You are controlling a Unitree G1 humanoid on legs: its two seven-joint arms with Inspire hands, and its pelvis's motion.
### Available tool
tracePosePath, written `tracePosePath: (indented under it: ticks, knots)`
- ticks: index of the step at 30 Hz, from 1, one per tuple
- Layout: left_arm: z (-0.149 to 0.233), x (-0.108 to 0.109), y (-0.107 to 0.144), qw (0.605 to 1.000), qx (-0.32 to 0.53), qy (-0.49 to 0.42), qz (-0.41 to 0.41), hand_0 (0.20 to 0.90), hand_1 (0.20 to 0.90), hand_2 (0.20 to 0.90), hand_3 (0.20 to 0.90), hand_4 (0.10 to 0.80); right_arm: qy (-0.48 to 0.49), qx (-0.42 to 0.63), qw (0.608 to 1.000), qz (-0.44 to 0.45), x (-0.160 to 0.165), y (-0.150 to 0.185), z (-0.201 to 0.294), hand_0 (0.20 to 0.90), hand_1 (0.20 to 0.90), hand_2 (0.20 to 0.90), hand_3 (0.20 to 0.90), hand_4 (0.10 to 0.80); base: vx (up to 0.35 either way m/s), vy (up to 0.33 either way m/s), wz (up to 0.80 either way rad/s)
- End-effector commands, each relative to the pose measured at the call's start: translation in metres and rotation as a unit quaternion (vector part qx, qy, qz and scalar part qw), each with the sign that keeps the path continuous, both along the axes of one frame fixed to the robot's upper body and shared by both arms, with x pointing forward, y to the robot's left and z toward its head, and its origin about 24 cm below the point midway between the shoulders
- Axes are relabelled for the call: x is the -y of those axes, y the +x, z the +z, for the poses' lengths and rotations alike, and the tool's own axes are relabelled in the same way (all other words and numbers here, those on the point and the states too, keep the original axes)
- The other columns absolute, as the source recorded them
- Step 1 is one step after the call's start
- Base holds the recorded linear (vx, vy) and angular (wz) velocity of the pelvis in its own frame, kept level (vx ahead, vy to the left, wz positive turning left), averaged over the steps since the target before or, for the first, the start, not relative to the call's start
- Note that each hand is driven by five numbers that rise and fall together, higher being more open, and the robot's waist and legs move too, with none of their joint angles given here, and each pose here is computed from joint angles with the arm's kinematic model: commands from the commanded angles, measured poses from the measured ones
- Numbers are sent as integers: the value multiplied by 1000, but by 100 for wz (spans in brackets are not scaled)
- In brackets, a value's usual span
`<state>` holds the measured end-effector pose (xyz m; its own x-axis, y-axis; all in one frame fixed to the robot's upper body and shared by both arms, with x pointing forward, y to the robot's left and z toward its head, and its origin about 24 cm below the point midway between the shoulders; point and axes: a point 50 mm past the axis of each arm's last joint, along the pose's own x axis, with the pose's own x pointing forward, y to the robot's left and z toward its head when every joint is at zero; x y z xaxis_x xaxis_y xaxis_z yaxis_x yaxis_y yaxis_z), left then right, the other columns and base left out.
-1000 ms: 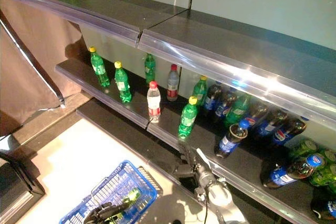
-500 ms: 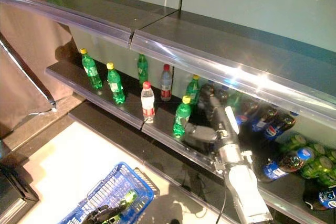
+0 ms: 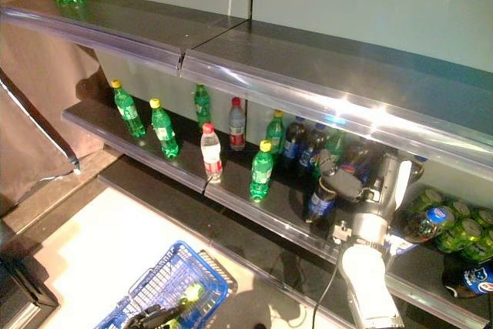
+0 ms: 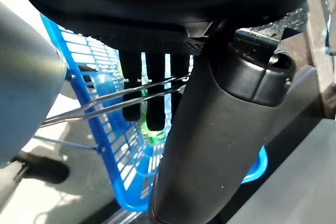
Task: Pick up the drink and place into the basket.
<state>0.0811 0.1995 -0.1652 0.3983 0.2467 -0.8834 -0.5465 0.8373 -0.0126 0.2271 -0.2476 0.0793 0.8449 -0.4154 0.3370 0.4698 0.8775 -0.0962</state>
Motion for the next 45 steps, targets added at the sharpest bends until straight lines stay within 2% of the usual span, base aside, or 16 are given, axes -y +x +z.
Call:
tracePosePath:
  ticks: [1, 9, 17, 26, 38, 45]
  knots:
    - [2, -21, -18, 997, -15, 62, -37, 300, 300, 300, 200, 100, -3, 83, 997, -4, -3, 7, 31, 900, 900, 900, 900, 800, 31, -4, 1]
    - [3, -19, -15, 997, -7, 61, -39, 300, 300, 300, 200, 100, 15, 62, 998, 9, -8, 10, 20, 900, 900, 900, 900, 800, 13, 0, 0]
    - [13, -15, 25, 996, 59, 57, -37, 300, 300, 300, 200, 100, -37, 153, 988, -11, -13, 21, 50, 900, 900, 900, 900, 800, -149, 29, -2]
    - [23, -3, 55, 990, 124, 51, -52, 300, 300, 300, 200, 100, -40, 232, 972, -14, -18, 31, 80, 900, 900, 900, 900, 800, -120, 38, -8]
    - [39, -1, 84, 981, 188, 43, -17, 300, 300, 300, 200, 100, -60, 294, 954, -6, -32, 41, 113, 900, 900, 900, 900, 800, -77, 55, -11]
    - [47, -4, 92, 975, 211, 51, -40, 300, 300, 300, 200, 100, -55, 319, 946, -17, -26, 42, 125, 900, 900, 900, 900, 800, 27, -72, 0]
